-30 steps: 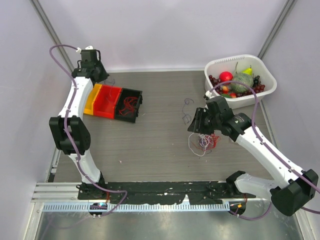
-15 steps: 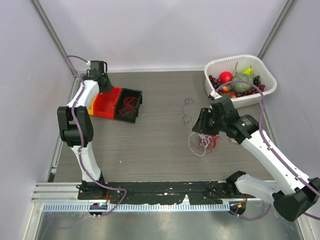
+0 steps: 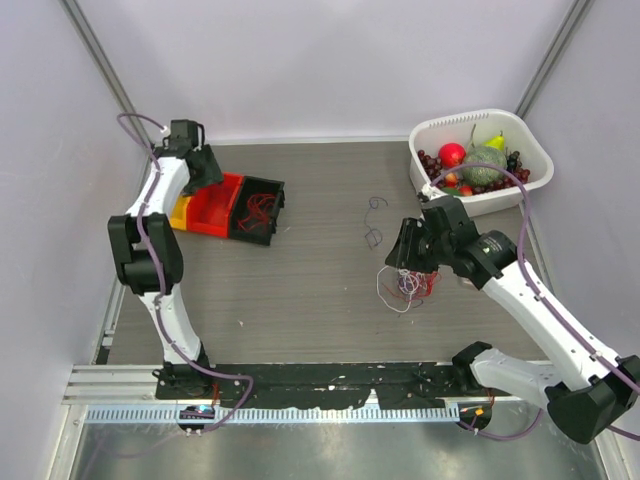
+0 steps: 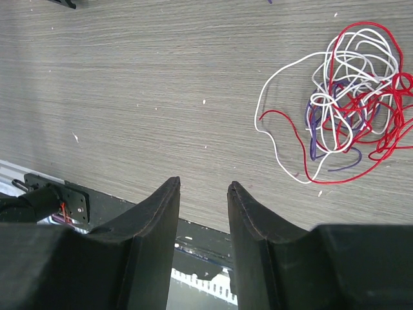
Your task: Untangle the cables
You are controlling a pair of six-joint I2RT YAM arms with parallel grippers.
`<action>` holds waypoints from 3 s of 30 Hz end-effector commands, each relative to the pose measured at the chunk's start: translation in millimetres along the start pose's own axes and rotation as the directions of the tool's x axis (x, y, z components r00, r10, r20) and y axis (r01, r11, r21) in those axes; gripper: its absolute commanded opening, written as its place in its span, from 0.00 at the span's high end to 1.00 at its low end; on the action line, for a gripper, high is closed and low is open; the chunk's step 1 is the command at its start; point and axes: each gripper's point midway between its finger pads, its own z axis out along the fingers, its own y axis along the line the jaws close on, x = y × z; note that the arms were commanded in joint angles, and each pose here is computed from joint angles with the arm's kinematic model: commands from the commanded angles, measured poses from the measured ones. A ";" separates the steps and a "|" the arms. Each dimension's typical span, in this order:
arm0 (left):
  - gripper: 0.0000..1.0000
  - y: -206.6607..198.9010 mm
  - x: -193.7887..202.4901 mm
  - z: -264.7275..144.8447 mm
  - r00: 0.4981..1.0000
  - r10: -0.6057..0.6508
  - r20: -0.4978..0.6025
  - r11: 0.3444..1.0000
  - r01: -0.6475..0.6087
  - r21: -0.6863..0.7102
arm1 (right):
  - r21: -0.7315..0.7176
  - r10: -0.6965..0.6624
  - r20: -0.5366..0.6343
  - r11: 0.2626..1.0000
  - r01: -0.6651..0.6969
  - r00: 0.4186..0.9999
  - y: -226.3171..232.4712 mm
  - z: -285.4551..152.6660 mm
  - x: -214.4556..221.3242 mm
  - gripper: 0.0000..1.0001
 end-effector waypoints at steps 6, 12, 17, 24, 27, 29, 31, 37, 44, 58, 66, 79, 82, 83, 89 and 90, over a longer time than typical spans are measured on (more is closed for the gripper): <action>0.29 -62.5 55.6 -143.3 1.000 -0.008 -0.010 0.953 0.011 0.304 | 0.099 -0.035 -0.032 0.994 0.038 0.999 -0.8 46.5 -29.5 0.57; 0.26 -108.8 192.1 -219.1 0.977 0.183 -0.109 0.813 -0.088 0.576 | 0.173 -0.087 -0.054 0.980 0.095 0.995 -13.8 92.4 -64.4 0.42; 0.26 -100.3 256.5 -261.5 0.966 0.209 -0.154 0.728 -0.049 0.684 | 0.282 -0.177 -0.111 0.938 0.202 0.978 -37.0 142.1 -86.2 0.41; 0.24 -68.0 265.9 -284.8 0.974 0.189 -0.122 0.730 -0.056 0.681 | 0.246 -0.225 -0.163 0.934 0.261 0.961 -32.2 200.1 -101.9 0.45; 0.24 -64.6 264.5 -289.0 0.976 0.186 -0.113 0.730 -0.060 0.681 | 0.237 -0.214 -0.212 0.935 0.263 0.953 -34.4 217.9 -92.3 0.59; 0.24 -65.5 262.4 -289.6 0.978 0.180 -0.107 0.729 -0.060 0.682 | 0.219 -0.219 -0.219 0.938 0.267 0.951 -29.1 219.4 -88.3 0.78; 0.24 -66.8 260.5 -288.7 0.979 0.175 -0.100 0.730 -0.061 0.681 | 0.200 -0.230 -0.228 0.940 0.277 0.946 -21.9 216.5 -81.1 0.93; 0.24 -79.9 243.8 -294.9 0.988 0.144 -0.054 0.704 -0.064 0.707 | -0.011 -0.290 -0.257 0.955 0.297 0.922 51.9 179.5 -18.9 0.99; 0.24 -118.3 215.0 -337.5 0.990 0.115 0.080 0.496 -0.127 0.859 | -0.488 -0.258 -0.344 0.871 0.063 0.903 154.9 111.0 59.6 0.99; 0.22 -175.0 208.8 -382.5 0.964 0.196 0.180 0.124 -0.206 0.971 | -0.728 -0.286 -0.338 0.683 -0.056 0.897 178.4 28.9 59.1 0.99; 0.27 -186.3 220.0 -388.2 0.951 0.247 0.184 0.007 -0.191 0.982 | -0.779 -0.294 -0.311 0.624 -0.065 0.904 175.5 9.0 36.8 0.99; 0.36 -194.6 218.4 -368.0 0.951 0.246 0.187 0.068 -0.209 0.975 | -0.822 -0.307 -0.300 0.564 -0.082 0.903 182.7 -11.8 31.3 0.99; 0.37 -195.4 209.0 -344.0 0.970 0.202 0.133 0.224 -0.178 0.958 | -0.791 -0.286 -0.257 0.611 -0.030 0.923 178.9 -2.8 24.8 0.99; 0.39 -192.4 205.1 -335.8 0.978 0.173 0.114 0.283 -0.160 0.946 | -0.745 -0.271 -0.289 0.666 -0.038 0.918 170.1 5.0 29.4 0.99; 0.40 -157.1 188.2 -293.8 0.998 0.037 0.057 0.598 -0.068 0.799 | -0.393 -0.213 -0.259 0.914 0.099 0.942 114.9 77.7 34.3 0.99; 0.40 -147.3 189.8 -286.8 0.998 0.041 0.051 0.642 -0.065 0.764 | -0.370 -0.211 -0.282 0.924 0.097 0.936 116.3 86.3 44.1 0.99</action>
